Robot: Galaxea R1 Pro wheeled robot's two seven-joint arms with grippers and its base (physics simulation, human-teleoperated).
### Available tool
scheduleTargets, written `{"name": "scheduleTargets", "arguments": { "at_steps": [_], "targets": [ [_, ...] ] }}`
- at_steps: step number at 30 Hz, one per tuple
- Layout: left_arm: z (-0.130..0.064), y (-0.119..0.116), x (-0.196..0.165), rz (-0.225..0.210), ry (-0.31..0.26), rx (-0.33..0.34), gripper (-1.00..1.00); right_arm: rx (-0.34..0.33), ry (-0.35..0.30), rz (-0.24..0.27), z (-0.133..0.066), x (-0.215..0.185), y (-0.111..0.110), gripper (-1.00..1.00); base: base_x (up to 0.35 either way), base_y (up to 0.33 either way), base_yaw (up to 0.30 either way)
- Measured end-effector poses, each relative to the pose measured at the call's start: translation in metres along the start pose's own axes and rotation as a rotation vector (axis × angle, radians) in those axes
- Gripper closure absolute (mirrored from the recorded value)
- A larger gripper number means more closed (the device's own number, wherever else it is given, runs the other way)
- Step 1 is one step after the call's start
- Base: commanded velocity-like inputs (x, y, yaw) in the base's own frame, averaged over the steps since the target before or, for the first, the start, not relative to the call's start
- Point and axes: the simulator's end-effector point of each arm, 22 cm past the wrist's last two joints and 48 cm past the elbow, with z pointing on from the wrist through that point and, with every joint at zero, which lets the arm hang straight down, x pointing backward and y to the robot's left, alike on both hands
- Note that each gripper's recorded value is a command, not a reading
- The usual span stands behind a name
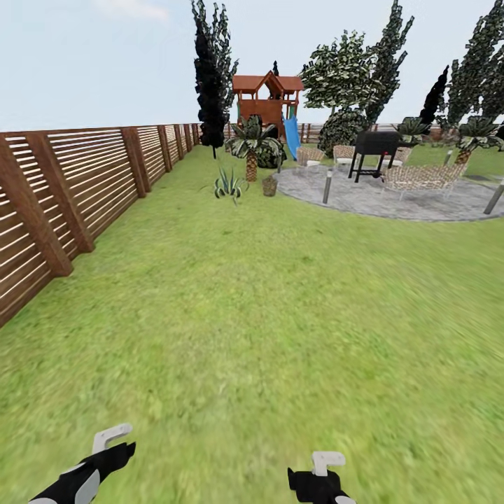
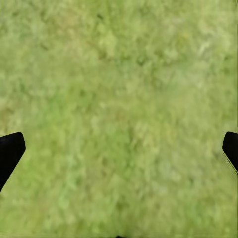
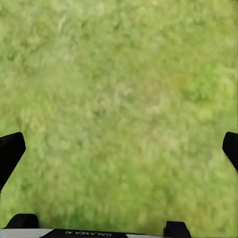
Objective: Take the three Easter eggs out of the wicker basket on the lawn in the garden, then place them on the lawn next to a single tree (choose any tree) so that all three eggs are next to the same tree and none are left in the basket.
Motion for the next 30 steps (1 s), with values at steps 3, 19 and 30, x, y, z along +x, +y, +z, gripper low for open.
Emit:
{"name": "scheduleTargets", "arguments": {
  "at_steps": [3,19,30],
  "targets": [
    [0.0000,-0.0003,0.0005,0.000,0.000,0.000,-1.00,0.000,-0.006,0.000,0.0000,-0.0013,-0.0001,-1.00,0.332,0.000,0.000],
    [0.0000,-0.0050,0.0030,-0.001,0.004,0.006,-1.00,0.002,-0.003,-0.001,0.0001,0.0003,-0.0004,-1.00,0.332,0.000,0.000],
    [0.0000,-0.0050,0.0030,-0.001,0.004,0.006,-1.00,0.002,0.011,-0.002,0.0005,0.0077,-0.0008,-1.00,0.332,0.000,0.000]
  ]
}}
